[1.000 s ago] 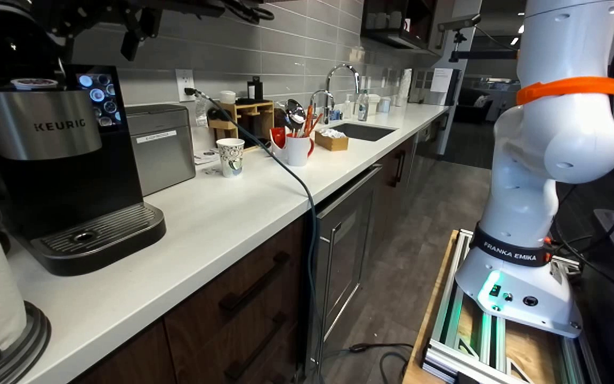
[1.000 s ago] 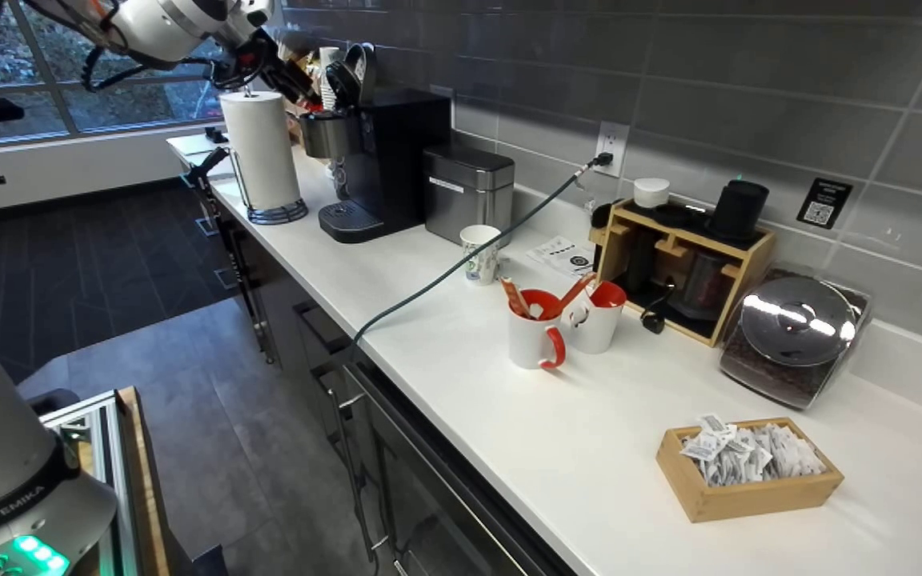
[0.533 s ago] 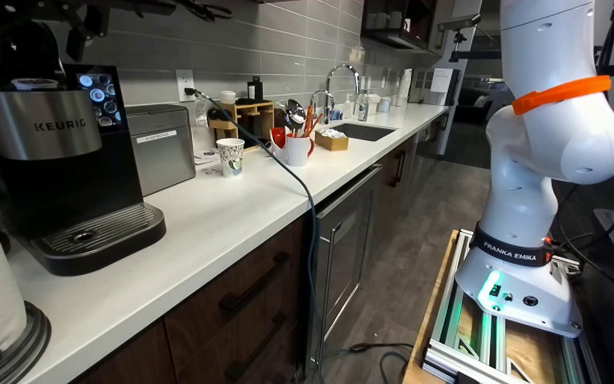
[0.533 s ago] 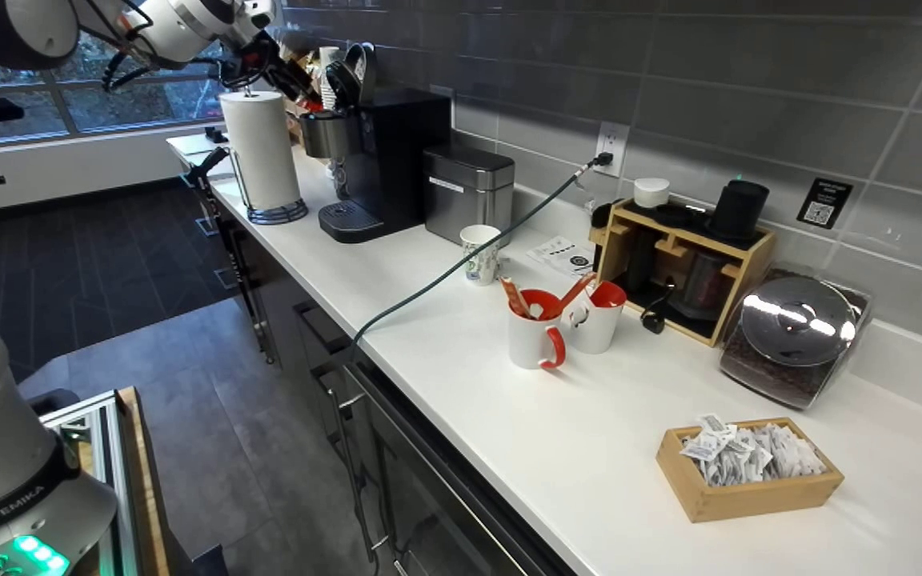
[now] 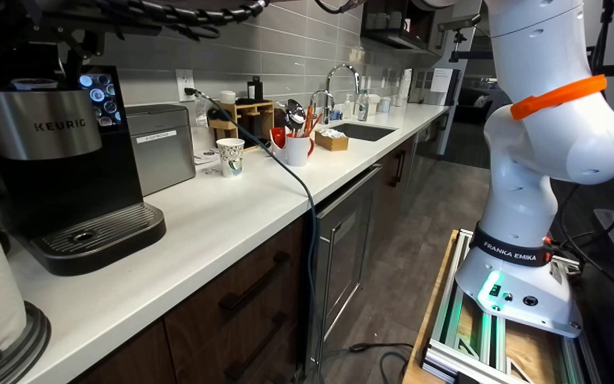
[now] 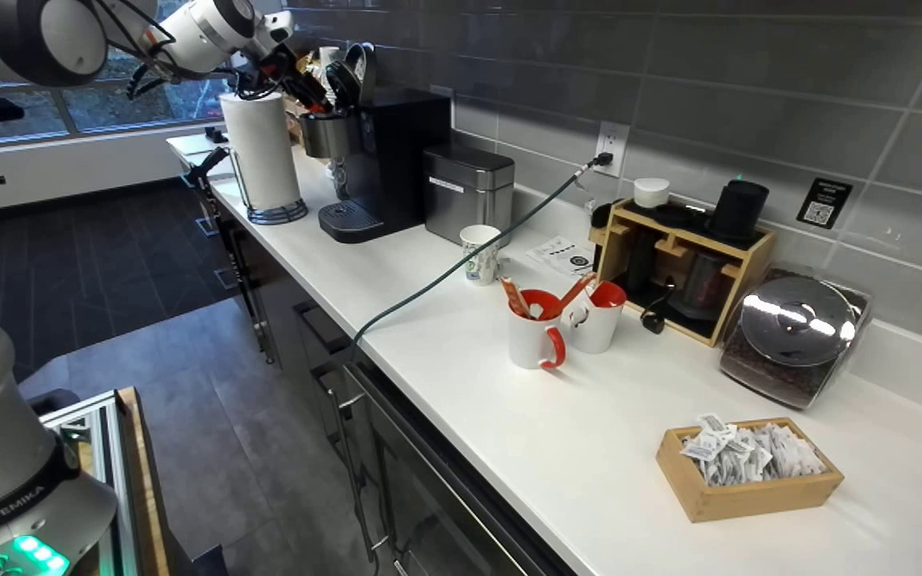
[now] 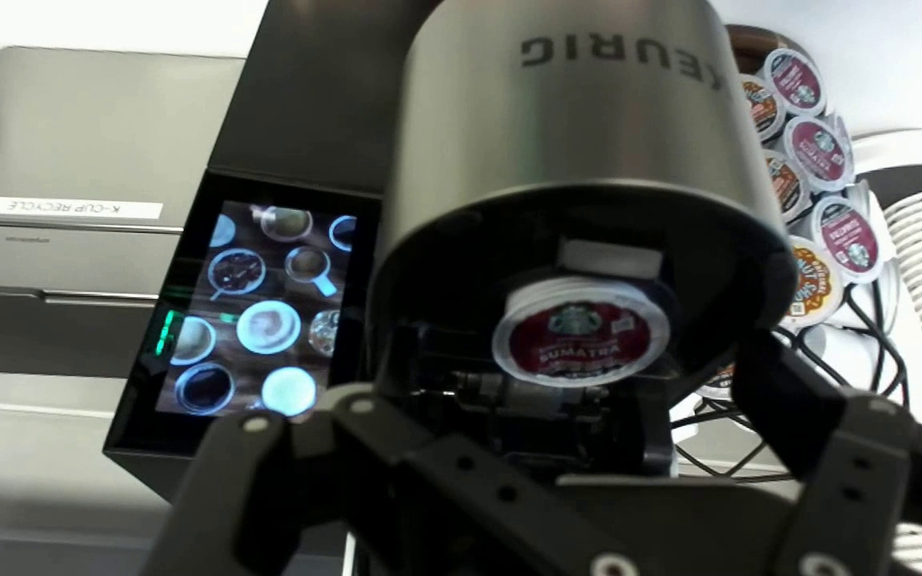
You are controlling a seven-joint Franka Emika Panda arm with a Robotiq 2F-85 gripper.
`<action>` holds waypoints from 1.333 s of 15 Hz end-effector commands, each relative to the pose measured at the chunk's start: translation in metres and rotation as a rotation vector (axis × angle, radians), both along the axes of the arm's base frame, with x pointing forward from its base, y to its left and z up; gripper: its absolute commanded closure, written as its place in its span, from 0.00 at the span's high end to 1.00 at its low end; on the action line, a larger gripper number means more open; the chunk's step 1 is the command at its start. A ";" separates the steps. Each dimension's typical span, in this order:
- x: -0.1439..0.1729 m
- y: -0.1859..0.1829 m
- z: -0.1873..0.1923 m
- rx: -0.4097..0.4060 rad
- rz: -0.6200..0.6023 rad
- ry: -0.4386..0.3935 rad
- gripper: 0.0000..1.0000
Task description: Remove the coffee pod from the coffeemaker
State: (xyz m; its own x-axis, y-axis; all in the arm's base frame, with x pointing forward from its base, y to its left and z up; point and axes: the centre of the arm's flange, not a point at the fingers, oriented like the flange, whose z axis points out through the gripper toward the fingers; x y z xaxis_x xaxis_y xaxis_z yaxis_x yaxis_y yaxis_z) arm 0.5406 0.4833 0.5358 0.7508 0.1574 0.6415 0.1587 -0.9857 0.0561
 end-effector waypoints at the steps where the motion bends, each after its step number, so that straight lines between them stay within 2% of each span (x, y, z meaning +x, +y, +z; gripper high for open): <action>1: 0.006 0.009 0.002 0.034 -0.033 0.019 0.74; 3: 0.004 0.011 0.005 0.041 -0.031 0.020 0.69; 4: 0.001 0.012 0.008 0.043 -0.029 0.018 0.63; 7: -0.007 0.013 0.014 0.054 -0.021 0.026 0.37; 12: -0.012 0.011 0.017 0.079 -0.032 0.033 0.00; 13: -0.012 0.009 0.018 0.083 -0.039 0.027 0.04; 14: -0.012 0.008 0.019 0.087 -0.048 0.022 0.35; 15: -0.011 0.006 0.021 0.092 -0.060 0.014 0.31; 16: -0.011 0.004 0.023 0.097 -0.068 0.009 0.31; 17: -0.012 0.004 0.025 0.095 -0.076 0.002 0.36; 20: -0.011 0.002 0.027 0.096 -0.089 0.001 0.61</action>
State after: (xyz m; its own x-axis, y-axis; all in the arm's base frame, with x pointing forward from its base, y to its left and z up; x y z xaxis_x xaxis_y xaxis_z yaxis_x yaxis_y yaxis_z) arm 0.5353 0.4882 0.5621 0.7535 0.0527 0.6554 0.1069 -0.9933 -0.0431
